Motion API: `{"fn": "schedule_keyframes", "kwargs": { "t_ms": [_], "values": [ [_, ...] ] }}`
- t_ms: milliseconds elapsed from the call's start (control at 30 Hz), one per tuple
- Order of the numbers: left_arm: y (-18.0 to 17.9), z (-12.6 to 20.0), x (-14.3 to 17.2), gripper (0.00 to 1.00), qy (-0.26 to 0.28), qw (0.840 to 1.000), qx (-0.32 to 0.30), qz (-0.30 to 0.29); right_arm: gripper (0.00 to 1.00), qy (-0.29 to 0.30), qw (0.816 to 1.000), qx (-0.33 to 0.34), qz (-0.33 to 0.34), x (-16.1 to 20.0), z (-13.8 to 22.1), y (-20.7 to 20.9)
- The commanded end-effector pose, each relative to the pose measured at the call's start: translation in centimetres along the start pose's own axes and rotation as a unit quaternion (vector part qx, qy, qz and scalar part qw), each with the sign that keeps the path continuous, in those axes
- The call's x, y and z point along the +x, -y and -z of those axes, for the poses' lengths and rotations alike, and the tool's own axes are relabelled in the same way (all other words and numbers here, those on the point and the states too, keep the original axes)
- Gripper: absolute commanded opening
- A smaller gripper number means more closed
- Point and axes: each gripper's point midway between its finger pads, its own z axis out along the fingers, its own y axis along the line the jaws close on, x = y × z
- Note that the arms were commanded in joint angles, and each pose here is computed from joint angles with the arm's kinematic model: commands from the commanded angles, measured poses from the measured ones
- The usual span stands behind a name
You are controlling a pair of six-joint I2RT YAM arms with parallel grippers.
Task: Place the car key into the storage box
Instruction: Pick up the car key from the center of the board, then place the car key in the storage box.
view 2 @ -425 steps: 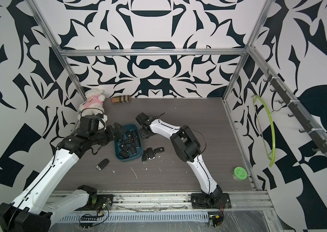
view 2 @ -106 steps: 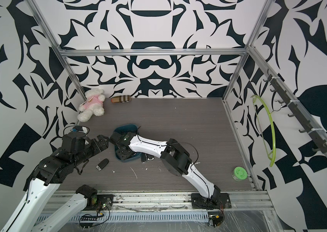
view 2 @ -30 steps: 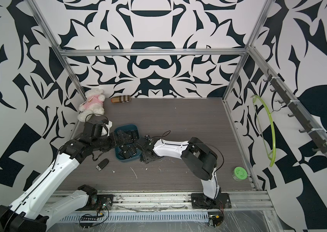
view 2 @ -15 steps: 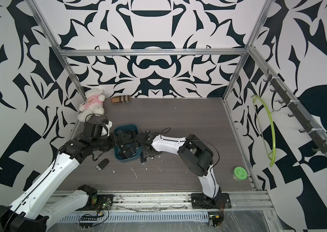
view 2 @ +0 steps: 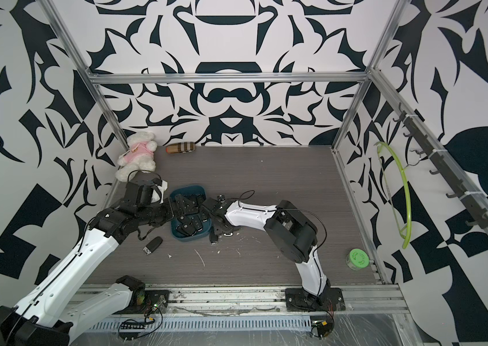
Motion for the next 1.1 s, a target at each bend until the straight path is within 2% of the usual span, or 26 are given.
{"fn": "schedule_keyframes", "kwargs": {
  "t_ms": [0, 67, 200, 333, 567, 733, 1067],
  "values": [
    [-0.1, -0.1, 0.0, 0.99, 0.002, 1.0, 0.0, -0.004, 0.45, 0.002, 1.0, 0.02, 0.006, 0.0, 1.6, 0.8],
    [-0.1, 0.0, -0.1, 0.99, 0.004, 1.0, 0.0, -0.005, 0.41, 0.01, 1.0, 0.02, 0.008, -0.3, 2.2, 0.9],
    [0.0, 0.6, -0.8, 0.99, 0.02, 1.0, -0.008, -0.002, 0.42, 0.034, 0.999, 0.025, 0.016, -1.7, 4.3, 1.2],
    [-0.8, 2.0, -2.0, 0.99, 0.062, 0.997, -0.039, 0.008, 0.42, 0.066, 0.997, 0.021, 0.025, -3.7, 7.0, 1.0],
    [-3.5, 5.5, -3.5, 0.99, 0.145, 0.982, -0.113, 0.037, 0.42, 0.106, 0.993, -0.011, 0.044, -7.5, 10.6, -1.4],
    [-4.4, 7.4, -3.6, 0.99, 0.18, 0.974, -0.128, 0.043, 0.42, 0.117, 0.99, -0.044, 0.061, -9.4, 11.0, -4.3],
    [-4.9, 8.1, -2.4, 0.99, 0.172, 0.975, -0.131, 0.045, 0.42, 0.09, 0.987, -0.086, 0.1, -9.2, 7.8, -10.6]
  ]
}}
